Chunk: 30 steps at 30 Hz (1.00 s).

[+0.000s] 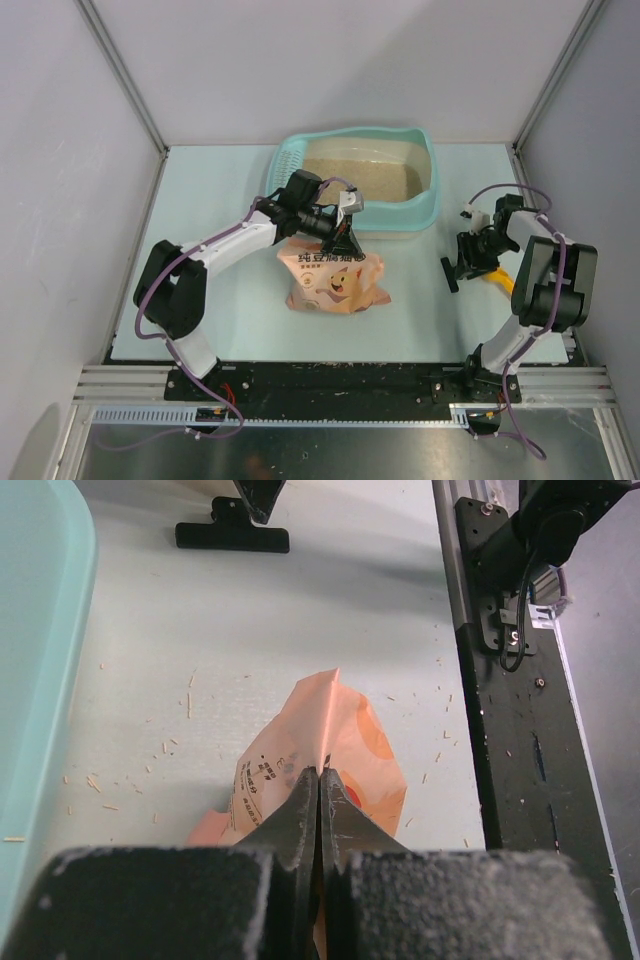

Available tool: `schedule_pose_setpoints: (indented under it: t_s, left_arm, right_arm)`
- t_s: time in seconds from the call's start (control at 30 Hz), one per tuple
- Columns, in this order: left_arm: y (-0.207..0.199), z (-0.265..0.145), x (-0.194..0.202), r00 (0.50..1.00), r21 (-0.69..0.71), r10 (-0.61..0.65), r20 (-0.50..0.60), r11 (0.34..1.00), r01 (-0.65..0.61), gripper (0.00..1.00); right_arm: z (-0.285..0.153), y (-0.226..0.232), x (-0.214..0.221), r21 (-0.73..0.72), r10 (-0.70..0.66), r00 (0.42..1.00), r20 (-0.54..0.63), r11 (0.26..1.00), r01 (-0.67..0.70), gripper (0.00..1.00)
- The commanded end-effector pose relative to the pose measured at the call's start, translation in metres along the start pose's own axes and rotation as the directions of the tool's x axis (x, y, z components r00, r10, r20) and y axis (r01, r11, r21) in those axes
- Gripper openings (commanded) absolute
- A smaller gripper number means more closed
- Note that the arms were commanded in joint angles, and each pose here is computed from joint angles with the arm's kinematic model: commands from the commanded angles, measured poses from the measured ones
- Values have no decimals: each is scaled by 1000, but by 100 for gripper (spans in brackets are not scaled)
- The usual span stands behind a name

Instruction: Fill the litter box with clean litter

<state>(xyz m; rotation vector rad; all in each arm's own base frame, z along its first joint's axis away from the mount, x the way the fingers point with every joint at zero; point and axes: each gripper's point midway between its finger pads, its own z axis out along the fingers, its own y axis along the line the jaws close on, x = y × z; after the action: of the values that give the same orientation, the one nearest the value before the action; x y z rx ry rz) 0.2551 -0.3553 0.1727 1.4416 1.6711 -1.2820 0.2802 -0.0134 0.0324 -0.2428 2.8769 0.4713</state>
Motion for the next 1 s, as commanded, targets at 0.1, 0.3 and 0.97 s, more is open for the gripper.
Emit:
schedule_pose_setpoints:
  t_s: [0.1,0.3,0.97]
  left_arm:
    - [-3,-3,-12,1000,-24,22,10,999,-22,0]
    - [0,-3,-11,1000,-33,21,3,999,-21,0]
    - [2,-4,-13,999,-36,49,4,998,-49,0]
  right_arm:
    - [12,-2,-16,-37,-46,999,21,998,47,35]
    - [17,-1,-20,-74,-68,997,22,995,70,28]
    - [-84,82,-16,-186,-323,913,248,909,372,0]
